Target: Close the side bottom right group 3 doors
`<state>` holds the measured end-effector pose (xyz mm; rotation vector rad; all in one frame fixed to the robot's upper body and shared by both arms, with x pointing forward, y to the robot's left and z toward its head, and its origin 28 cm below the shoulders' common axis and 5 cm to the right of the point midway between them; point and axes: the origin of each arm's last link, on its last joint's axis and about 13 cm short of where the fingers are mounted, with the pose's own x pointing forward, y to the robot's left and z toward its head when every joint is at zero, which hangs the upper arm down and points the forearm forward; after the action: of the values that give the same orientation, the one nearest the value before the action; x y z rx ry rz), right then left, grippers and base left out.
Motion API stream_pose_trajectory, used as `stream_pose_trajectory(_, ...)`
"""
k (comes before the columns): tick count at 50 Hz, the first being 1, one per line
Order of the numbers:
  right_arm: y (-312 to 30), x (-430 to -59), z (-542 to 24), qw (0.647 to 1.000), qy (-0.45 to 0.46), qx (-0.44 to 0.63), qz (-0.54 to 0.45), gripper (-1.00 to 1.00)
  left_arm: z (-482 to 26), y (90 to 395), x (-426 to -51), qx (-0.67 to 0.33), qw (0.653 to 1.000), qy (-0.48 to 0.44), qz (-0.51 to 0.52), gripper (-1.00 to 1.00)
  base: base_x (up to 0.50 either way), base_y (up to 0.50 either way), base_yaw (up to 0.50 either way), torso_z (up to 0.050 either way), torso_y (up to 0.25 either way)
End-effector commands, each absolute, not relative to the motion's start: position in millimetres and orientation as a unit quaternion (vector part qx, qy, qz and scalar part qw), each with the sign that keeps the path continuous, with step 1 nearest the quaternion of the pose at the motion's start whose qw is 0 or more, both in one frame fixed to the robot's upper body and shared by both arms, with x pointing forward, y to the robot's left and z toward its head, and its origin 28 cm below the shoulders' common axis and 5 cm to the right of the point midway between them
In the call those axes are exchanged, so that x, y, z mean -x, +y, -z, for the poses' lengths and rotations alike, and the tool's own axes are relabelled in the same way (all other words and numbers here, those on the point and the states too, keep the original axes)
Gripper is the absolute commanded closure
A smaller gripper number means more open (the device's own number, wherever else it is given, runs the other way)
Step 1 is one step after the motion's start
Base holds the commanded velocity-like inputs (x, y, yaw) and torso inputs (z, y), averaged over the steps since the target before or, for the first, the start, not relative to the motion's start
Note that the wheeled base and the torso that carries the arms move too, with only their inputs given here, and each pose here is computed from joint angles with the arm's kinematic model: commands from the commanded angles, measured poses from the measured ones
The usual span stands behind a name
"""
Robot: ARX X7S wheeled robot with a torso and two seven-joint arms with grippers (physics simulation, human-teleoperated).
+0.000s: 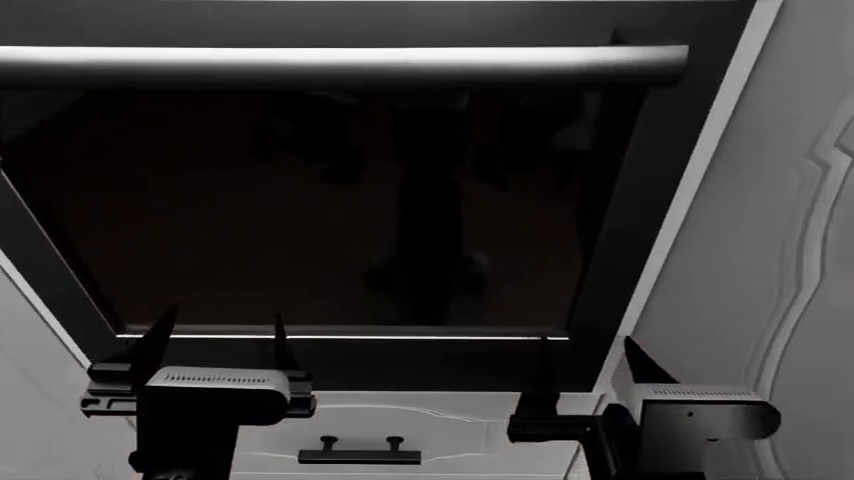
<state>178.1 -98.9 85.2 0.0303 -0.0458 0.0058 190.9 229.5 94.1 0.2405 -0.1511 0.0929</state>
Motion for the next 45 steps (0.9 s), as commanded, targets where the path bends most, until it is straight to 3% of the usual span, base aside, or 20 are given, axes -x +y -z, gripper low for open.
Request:
stream_pose_trajectory(1,-98,-177,-86,0.999,-0.029,-0.023,-0.007,-1.0,-94,230,-191,-0.12,0.989,-0.074,-0.048,-1.0,0.0,0.0,0.0,0.0,0.0)
stream_pose_trajectory(20,-110,-171,-91,0.999,-0.045,-0.025,0.014,-1.0,-94,231,-191,-0.123,0.988,-0.074,-0.05,-1.0,0.0,0.0,0.0,0.0,0.0)
stream_pose_trajectory(45,-152,-103,-83,0.994,0.033,0.066,0.08,-1.0,-107,226,-195,-0.133,0.986,-0.085,-0.044,-1.0,0.0,0.0,0.0,0.0,0.0)
